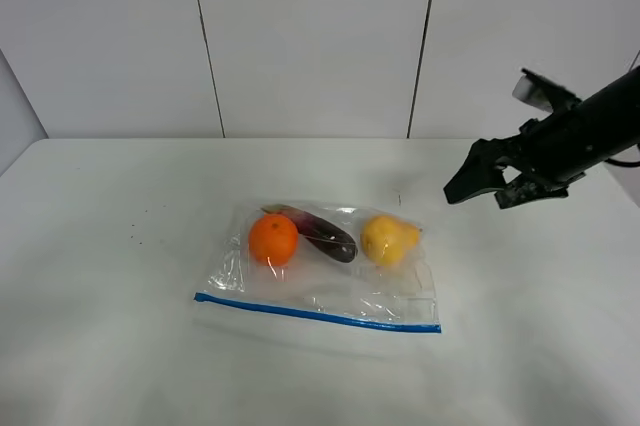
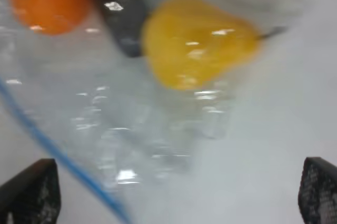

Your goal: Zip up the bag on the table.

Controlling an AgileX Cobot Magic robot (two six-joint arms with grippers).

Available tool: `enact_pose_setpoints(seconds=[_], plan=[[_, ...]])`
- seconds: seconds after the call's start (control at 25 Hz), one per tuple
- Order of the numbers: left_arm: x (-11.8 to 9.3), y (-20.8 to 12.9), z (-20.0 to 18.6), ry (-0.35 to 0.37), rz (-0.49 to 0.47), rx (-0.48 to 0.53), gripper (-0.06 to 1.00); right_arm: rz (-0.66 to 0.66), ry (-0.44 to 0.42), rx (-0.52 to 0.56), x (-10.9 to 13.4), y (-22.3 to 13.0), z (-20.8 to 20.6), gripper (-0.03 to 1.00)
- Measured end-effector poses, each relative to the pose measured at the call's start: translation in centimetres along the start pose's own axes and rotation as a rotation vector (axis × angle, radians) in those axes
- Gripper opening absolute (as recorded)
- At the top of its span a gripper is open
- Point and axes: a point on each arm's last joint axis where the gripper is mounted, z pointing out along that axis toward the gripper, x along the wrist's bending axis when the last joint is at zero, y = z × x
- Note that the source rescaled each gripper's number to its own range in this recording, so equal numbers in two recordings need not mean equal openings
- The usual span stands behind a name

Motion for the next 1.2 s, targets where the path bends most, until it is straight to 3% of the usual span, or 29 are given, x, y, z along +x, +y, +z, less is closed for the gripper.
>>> enact_pose_setpoints(seconds=[0.32,0.44,0.76,1.2], plan=[[0.0,0.0,0.0,0.0,0.0,0.0,1.0,0.02,-0.559,-0.022,-3.4,1.3,-4.4,1.0],[0.0,0.0,0.0,0.0,0.0,0.0,1.0,0.059,-0.657,-0.03,-4.1,1.2,-5.0,1.0],[0.0,0.0,0.0,0.0,0.0,0.0,1.0,0.089,-0.655,-0.12,-3.1,1.3,-6.6,1.0],[0.0,0.0,0.0,0.0,0.0,0.0,1.0,-0.037,-0.485,-0.244,1.7,-0.1,-10.6,1.0]])
